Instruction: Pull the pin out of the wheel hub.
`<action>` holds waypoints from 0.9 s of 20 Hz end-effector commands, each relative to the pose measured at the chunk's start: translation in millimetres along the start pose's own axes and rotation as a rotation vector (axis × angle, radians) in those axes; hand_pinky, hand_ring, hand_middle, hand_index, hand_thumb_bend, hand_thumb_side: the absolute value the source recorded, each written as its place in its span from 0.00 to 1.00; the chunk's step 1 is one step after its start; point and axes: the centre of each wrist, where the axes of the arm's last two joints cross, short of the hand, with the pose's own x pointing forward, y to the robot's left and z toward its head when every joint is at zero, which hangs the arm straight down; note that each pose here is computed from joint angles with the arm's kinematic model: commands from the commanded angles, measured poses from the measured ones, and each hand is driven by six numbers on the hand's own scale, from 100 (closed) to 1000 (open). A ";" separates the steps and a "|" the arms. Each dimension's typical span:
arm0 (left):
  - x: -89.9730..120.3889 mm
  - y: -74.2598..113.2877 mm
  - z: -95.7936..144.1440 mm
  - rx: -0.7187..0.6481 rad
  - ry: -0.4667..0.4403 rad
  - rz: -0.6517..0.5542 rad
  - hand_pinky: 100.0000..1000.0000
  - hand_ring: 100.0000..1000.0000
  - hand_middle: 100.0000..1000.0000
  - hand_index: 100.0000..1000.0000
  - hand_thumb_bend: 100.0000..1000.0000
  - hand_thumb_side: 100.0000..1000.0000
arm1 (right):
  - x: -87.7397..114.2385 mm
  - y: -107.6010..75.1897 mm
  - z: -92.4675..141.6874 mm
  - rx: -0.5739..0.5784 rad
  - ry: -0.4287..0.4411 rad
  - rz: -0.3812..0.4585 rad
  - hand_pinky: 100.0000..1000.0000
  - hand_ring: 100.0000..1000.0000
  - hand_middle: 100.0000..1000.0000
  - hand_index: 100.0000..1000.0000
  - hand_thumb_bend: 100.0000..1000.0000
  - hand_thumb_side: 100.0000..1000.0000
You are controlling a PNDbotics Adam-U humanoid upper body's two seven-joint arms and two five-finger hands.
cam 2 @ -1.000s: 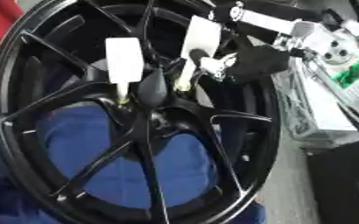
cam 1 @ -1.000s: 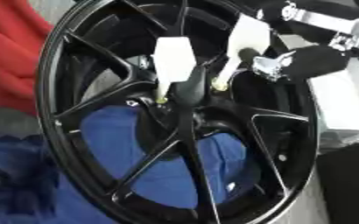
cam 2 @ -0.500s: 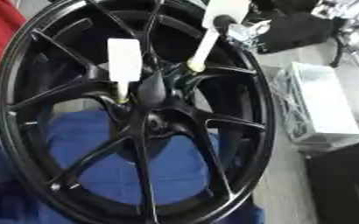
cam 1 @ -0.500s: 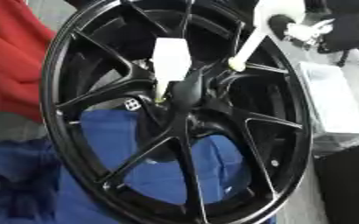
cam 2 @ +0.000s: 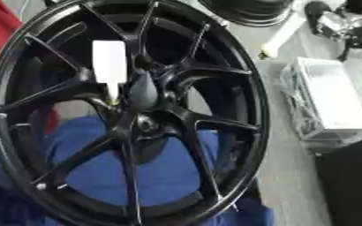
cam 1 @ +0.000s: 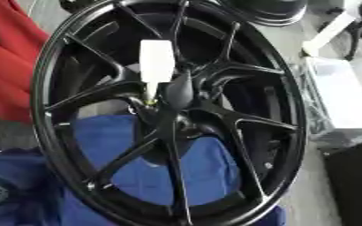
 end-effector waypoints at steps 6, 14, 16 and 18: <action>7.8 -0.2 -3.6 0.024 -0.041 0.008 0.53 0.66 0.53 0.64 0.49 0.42 | -54.7 54.0 67.4 -0.246 0.133 0.185 0.84 0.87 0.74 0.81 0.00 0.43; 7.5 -1.2 -3.2 0.031 -0.041 0.018 0.53 0.66 0.53 0.64 0.49 0.42 | -66.8 107.3 88.8 -0.383 0.313 0.120 0.89 0.98 0.94 0.92 0.00 0.65; 7.2 -1.4 -2.8 0.033 -0.040 0.020 0.53 0.66 0.53 0.64 0.49 0.42 | -66.8 109.5 88.6 -0.409 0.318 0.098 0.89 0.98 0.95 0.93 0.00 0.56; 7.0 -1.7 -2.5 0.032 -0.039 0.022 0.53 0.66 0.53 0.64 0.49 0.42 | -66.9 110.9 89.0 -0.419 0.328 0.087 0.90 0.99 0.96 0.93 0.00 0.32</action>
